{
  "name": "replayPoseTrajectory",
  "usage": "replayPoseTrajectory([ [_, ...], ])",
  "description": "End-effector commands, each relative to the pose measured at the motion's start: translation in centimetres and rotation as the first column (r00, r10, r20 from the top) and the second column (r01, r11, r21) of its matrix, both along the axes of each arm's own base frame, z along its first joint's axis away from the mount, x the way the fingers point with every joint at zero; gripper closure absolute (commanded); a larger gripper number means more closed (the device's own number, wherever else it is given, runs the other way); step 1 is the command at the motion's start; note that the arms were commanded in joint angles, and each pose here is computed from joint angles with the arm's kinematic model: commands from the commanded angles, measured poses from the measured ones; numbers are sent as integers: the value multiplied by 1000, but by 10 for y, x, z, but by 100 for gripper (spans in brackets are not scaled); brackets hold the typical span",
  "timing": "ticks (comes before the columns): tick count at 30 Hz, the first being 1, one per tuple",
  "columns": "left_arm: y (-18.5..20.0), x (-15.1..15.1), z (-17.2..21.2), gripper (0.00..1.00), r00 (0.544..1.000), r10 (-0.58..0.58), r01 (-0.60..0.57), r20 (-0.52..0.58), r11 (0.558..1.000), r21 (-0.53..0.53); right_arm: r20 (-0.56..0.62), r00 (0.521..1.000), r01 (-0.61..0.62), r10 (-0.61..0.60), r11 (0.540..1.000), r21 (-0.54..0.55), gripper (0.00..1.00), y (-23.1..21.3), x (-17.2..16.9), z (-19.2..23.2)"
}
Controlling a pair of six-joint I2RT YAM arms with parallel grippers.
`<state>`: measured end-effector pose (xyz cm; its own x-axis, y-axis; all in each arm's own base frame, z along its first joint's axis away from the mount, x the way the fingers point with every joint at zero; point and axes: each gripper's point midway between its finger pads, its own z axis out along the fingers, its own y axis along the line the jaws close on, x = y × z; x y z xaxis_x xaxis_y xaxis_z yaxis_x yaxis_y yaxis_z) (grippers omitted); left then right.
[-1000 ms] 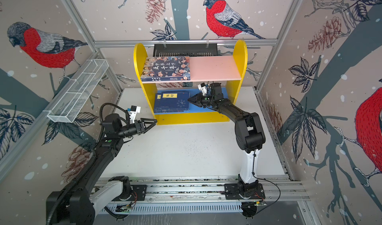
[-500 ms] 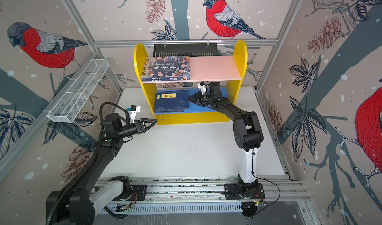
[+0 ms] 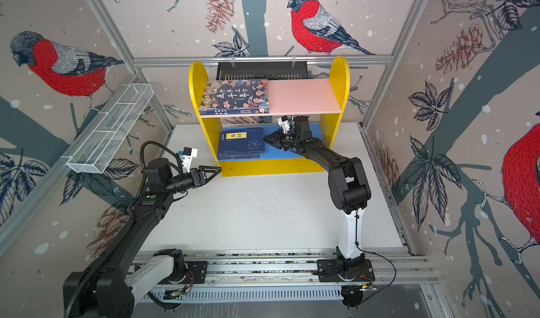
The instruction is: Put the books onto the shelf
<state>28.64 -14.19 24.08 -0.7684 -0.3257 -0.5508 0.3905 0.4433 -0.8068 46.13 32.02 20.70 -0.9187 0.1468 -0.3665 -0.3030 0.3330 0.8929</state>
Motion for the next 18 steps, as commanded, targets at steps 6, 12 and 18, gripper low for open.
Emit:
replayPoseTrajectory([
  [6, 4, 5, 0, 24, 999, 26, -28, 37, 998, 47, 38, 999, 9, -9, 1000, 18, 89, 9, 3, 9],
  [12, 5, 5, 0, 24, 999, 29, -31, 44, 998, 59, 39, 999, 9, -10, 1000, 23, 89, 12, 2, 12],
  [18, 7, 7, -1, 24, 998, 44, -48, 50, 996, 81, 37, 999, 26, -28, 999, 35, 89, 14, 2, 14],
])
